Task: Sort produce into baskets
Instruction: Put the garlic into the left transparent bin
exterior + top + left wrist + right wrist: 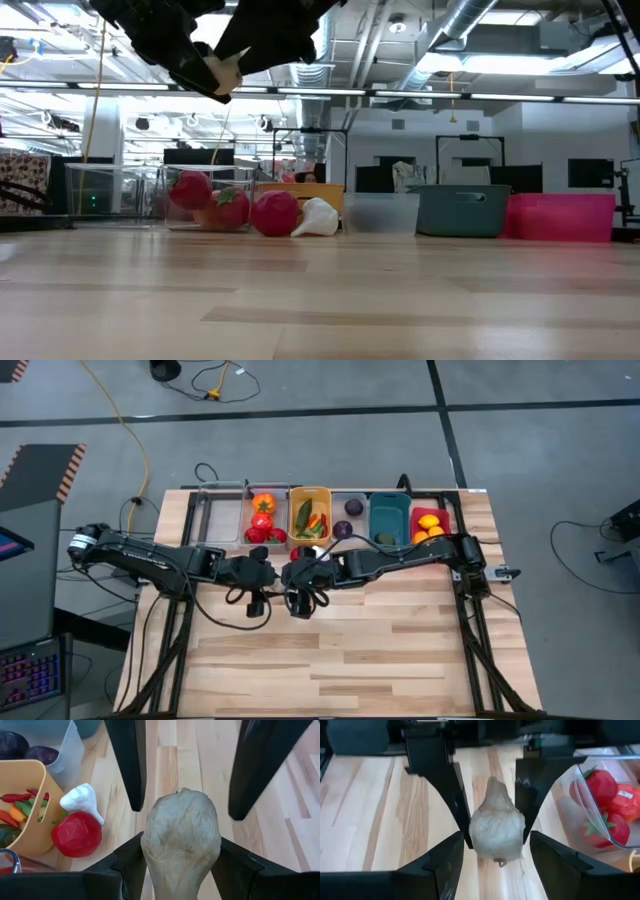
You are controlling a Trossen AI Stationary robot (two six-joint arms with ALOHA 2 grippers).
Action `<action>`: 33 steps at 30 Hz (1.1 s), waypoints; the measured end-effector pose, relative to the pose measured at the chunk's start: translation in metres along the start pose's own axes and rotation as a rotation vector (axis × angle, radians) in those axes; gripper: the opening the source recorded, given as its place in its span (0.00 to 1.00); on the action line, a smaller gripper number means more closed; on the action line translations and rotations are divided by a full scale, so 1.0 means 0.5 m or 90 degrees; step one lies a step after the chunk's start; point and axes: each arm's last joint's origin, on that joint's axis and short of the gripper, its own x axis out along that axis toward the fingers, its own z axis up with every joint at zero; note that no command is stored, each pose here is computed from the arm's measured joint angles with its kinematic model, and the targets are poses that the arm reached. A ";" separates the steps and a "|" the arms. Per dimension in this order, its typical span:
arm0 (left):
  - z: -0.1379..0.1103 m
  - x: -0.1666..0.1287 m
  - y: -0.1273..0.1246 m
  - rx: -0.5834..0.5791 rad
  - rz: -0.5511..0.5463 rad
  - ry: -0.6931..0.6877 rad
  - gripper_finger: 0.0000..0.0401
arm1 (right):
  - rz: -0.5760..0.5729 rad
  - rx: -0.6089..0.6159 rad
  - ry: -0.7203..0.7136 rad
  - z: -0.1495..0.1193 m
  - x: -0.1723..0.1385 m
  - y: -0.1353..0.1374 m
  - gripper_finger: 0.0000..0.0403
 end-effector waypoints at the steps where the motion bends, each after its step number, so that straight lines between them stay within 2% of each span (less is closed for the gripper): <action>1: 0.001 0.000 0.000 0.000 0.000 -0.003 0.46 | -0.001 0.000 0.004 0.000 -0.001 -0.001 0.63; 9: 0.006 0.000 0.000 0.002 -0.002 -0.018 0.46 | -0.005 -0.003 0.025 0.000 -0.004 -0.007 0.63; 14: 0.005 0.000 0.001 -0.003 0.004 -0.016 0.46 | -0.012 -0.023 0.069 0.023 -0.040 -0.017 0.63; 18: 0.013 -0.010 0.017 -0.019 0.040 -0.002 0.46 | -0.017 -0.027 0.104 0.037 -0.067 -0.026 0.63; 23: 0.025 -0.030 0.055 -0.031 0.122 0.039 0.46 | -0.024 -0.016 0.126 0.045 -0.087 -0.034 0.63; 26: 0.025 -0.043 0.089 -0.029 0.201 0.079 0.46 | -0.029 0.006 0.140 0.041 -0.087 -0.037 0.63; 33: -0.012 -0.071 0.188 -0.073 0.387 0.222 0.46 | -0.034 0.005 0.172 0.030 -0.082 -0.040 0.63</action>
